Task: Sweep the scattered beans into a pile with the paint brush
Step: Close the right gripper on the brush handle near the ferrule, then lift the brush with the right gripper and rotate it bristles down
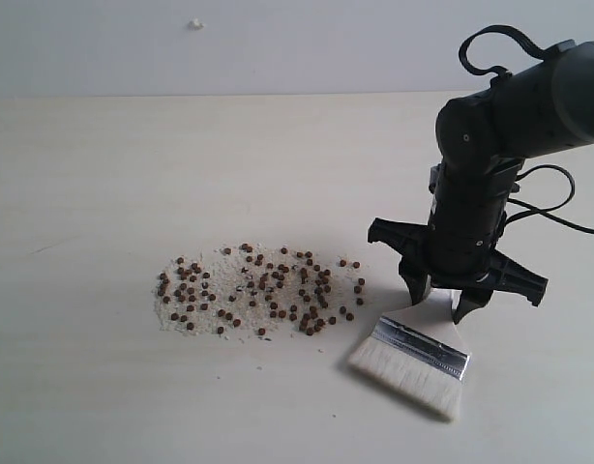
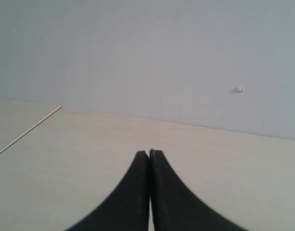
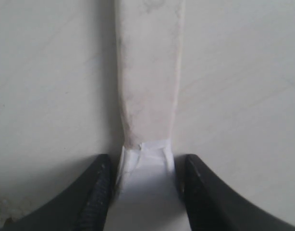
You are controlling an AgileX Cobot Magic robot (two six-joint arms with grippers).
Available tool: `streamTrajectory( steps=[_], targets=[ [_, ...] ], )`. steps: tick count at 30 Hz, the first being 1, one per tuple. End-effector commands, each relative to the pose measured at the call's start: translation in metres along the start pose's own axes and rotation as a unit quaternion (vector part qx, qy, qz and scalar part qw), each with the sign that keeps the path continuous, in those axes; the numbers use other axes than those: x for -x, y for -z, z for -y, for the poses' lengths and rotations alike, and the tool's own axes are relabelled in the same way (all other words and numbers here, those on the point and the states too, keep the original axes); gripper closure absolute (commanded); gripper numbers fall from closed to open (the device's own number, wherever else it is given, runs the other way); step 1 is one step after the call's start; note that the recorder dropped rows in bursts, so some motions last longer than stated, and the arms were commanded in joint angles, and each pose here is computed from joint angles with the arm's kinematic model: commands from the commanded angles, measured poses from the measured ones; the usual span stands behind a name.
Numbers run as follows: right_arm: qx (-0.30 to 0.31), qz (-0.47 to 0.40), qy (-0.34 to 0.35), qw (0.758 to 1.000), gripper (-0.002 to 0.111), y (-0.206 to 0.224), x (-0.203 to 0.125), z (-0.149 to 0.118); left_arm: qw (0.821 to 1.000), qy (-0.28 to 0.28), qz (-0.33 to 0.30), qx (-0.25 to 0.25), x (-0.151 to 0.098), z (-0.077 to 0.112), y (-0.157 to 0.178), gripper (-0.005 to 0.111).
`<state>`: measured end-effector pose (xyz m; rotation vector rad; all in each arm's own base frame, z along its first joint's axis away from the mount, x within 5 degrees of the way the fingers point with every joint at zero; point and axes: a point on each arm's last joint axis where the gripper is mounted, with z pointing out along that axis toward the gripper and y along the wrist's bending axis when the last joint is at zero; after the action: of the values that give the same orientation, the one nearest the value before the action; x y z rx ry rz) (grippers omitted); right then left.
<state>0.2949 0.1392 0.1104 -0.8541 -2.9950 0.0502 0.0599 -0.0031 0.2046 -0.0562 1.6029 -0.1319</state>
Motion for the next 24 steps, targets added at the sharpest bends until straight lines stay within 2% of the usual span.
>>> streamTrajectory(
  steps=[1,12,19,24],
  targets=[
    [0.0,-0.002,0.002,1.0,0.108,-0.004,0.0,0.001,1.0,0.004,0.003,-0.003,-0.001,0.0,0.001,0.107],
    [0.002,-0.003,0.0,1.0,0.108,-0.004,0.0,0.001,1.0,0.004,0.003,-0.003,-0.001,0.0,0.001,0.107],
    [0.05,0.029,0.001,0.998,0.108,-0.004,0.006,-0.008,1.0,0.004,0.003,-0.003,-0.001,0.0,0.001,0.107],
    [0.032,0.055,0.08,0.995,0.108,-0.004,0.01,-0.006,1.0,0.004,0.003,-0.003,-0.001,0.0,0.001,0.107]
  ],
)
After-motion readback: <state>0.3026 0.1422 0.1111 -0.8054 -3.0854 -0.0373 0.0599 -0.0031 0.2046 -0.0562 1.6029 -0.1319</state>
